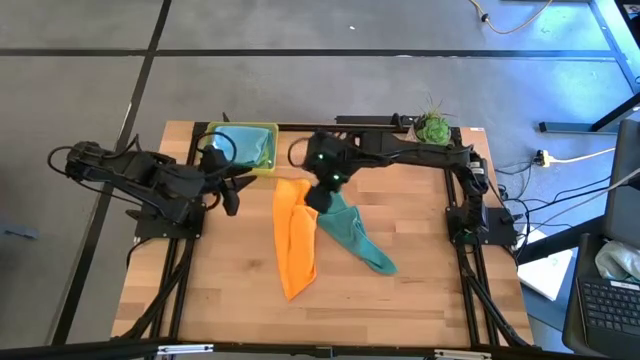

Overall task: Fold microfiber towels
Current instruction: Fold the orange towel

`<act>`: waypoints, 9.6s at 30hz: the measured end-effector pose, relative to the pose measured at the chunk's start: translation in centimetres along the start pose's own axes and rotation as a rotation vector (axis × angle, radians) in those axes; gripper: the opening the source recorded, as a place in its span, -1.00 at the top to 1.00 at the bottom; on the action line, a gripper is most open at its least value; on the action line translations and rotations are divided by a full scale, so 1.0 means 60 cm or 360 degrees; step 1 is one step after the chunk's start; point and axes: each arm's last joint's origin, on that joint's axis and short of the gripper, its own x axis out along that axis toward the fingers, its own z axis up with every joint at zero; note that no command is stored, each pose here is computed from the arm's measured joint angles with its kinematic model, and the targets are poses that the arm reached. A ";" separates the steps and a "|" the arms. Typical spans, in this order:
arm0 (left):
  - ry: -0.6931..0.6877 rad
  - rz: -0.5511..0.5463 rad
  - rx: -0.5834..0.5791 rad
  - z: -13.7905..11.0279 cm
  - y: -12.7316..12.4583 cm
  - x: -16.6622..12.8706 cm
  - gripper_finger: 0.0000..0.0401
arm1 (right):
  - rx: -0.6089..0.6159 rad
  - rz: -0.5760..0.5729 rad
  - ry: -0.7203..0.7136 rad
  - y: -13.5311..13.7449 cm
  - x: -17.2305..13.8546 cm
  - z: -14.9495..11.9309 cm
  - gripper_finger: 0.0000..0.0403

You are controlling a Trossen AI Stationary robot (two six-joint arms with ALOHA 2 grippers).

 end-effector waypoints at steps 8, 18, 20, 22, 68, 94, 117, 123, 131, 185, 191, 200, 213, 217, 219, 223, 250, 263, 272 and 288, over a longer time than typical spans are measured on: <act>-0.0074 -0.0353 -0.0121 0.022 -0.022 -0.003 0.40 | -0.0089 -0.0329 0.0360 -0.077 0.099 -0.070 -0.01; -0.0029 -0.0634 -0.0129 0.028 -0.034 -0.006 0.40 | 0.0076 -0.0446 0.0637 -0.169 0.194 -0.184 0.20; -0.0028 -0.0636 -0.0129 0.028 -0.034 -0.007 0.39 | 0.0113 -0.0480 0.0703 -0.184 0.203 -0.207 0.21; -0.0027 -0.0636 -0.0128 0.028 -0.034 -0.006 0.39 | 0.0151 -0.0505 0.0771 -0.195 0.204 -0.228 0.22; -0.0028 -0.0635 -0.0126 0.028 -0.034 -0.006 0.39 | 0.0688 -0.0780 -0.0118 -0.165 -0.053 -0.255 0.22; -0.0028 -0.0634 -0.0126 0.028 -0.034 -0.006 0.39 | -0.0063 0.0095 -0.0258 -0.005 0.080 -0.083 0.22; -0.0027 -0.0634 -0.0126 0.027 -0.034 -0.006 0.39 | -0.0067 0.0096 0.0476 -0.013 0.126 -0.118 0.22; -0.0043 -0.0661 -0.0282 0.033 -0.036 -0.007 0.39 | -0.0050 -0.0057 0.0464 0.017 0.130 -0.143 0.22; -0.0028 -0.0666 -0.0376 0.033 -0.037 -0.007 0.39 | 0.0064 -0.0279 0.0207 0.046 0.065 -0.151 0.22; 0.0960 -0.1101 0.1462 -0.109 -0.334 0.152 0.40 | -0.0146 -0.0125 -0.0193 0.110 -0.214 -0.408 0.22; 0.1082 -0.1383 0.1808 -0.181 -0.355 0.148 0.40 | 0.0005 0.0206 -0.0116 0.131 -0.148 -0.453 0.22; 0.1124 -0.1474 0.2101 -0.222 -0.352 0.175 0.40 | 0.0256 0.0482 -0.0039 0.142 -0.095 -0.511 0.22; 0.1324 -0.1509 0.2086 -0.228 -0.308 0.289 0.40 | 0.0229 0.0448 -0.0154 0.136 -0.085 -0.514 0.22; 0.1454 -0.1629 0.1979 -0.237 -0.289 0.322 0.40 | 0.0234 0.0424 -0.0150 0.134 -0.084 -0.514 0.22; 0.1482 -0.1713 0.1932 -0.239 -0.280 0.329 0.40 | 0.0280 0.0419 -0.0185 0.134 -0.084 -0.513 0.22; 0.1485 -0.1760 0.1950 -0.249 -0.273 0.333 0.40 | 0.0267 0.0408 -0.0239 0.134 -0.085 -0.511 0.22; 0.1390 -0.1666 0.2257 -0.350 -0.303 0.304 0.40 | 0.0212 0.0369 -0.0183 0.130 -0.083 -0.515 0.22; 0.1431 -0.1456 0.2109 -0.343 -0.316 0.296 0.92 | 0.0209 0.0341 -0.0174 0.127 -0.082 -0.516 0.22; 0.1548 -0.1162 0.1709 -0.270 -0.326 0.279 1.00 | 0.0192 0.0235 -0.0212 0.118 -0.081 -0.517 0.22; 0.0966 -0.0727 0.0966 0.023 -0.308 0.180 1.00 | -0.0062 -0.0026 -0.1274 0.129 -0.097 -0.443 0.21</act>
